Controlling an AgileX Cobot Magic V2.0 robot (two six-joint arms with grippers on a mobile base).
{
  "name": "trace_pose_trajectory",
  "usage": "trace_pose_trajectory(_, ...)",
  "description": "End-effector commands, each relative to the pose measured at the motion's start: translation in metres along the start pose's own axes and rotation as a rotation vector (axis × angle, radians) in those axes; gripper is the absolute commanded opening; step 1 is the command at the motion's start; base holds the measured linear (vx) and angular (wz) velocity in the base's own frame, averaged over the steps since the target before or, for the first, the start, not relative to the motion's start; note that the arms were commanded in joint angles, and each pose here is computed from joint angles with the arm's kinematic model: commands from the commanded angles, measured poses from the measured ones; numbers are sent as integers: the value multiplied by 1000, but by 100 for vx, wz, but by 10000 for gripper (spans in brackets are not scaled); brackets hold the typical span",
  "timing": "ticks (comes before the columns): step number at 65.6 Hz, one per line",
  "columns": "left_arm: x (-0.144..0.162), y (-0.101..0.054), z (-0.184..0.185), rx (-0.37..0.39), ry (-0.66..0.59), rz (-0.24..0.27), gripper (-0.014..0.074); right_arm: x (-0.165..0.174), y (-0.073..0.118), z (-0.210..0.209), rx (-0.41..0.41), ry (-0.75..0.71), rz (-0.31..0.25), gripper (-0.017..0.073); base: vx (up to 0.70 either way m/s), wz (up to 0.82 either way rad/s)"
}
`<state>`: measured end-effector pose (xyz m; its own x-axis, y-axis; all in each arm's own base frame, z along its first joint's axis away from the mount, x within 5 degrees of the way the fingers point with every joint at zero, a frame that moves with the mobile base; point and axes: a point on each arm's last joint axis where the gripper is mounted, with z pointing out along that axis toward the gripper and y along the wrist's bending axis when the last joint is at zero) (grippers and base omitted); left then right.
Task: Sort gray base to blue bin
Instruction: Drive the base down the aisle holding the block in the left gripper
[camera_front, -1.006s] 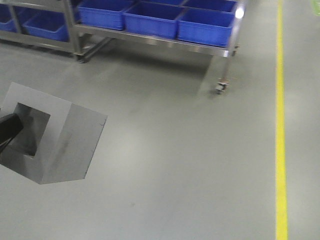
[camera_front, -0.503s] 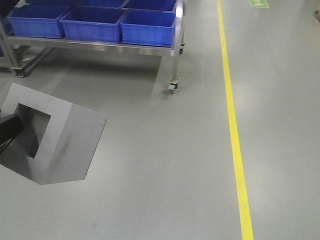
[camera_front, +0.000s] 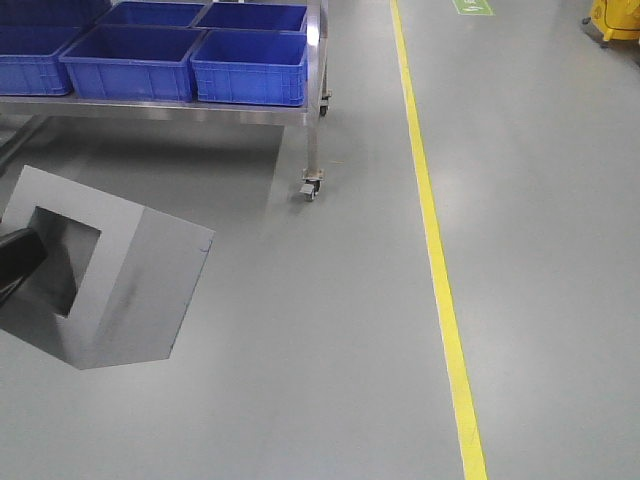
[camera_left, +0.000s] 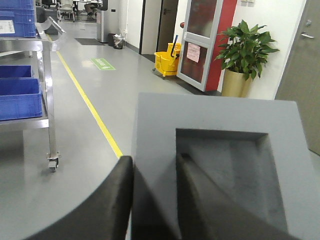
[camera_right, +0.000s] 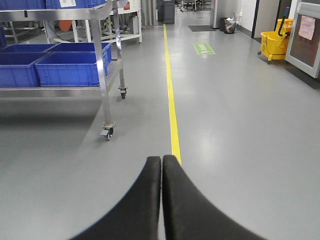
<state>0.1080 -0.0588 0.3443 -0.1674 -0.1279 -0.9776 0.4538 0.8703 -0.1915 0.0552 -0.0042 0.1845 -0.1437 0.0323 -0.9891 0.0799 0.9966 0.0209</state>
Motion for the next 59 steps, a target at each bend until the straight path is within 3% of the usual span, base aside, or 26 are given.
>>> trace_pose_trajectory(1, -21, -5, -4, 36, -141, -15, -6, -6, 0, 0, 2, -70, -15, -5, 29, -7)
trace_pose_trajectory(59, -21, -5, -4, 36, -141, -15, -6, -6, 0, 0, 2, -70, -15, -5, 35, -5)
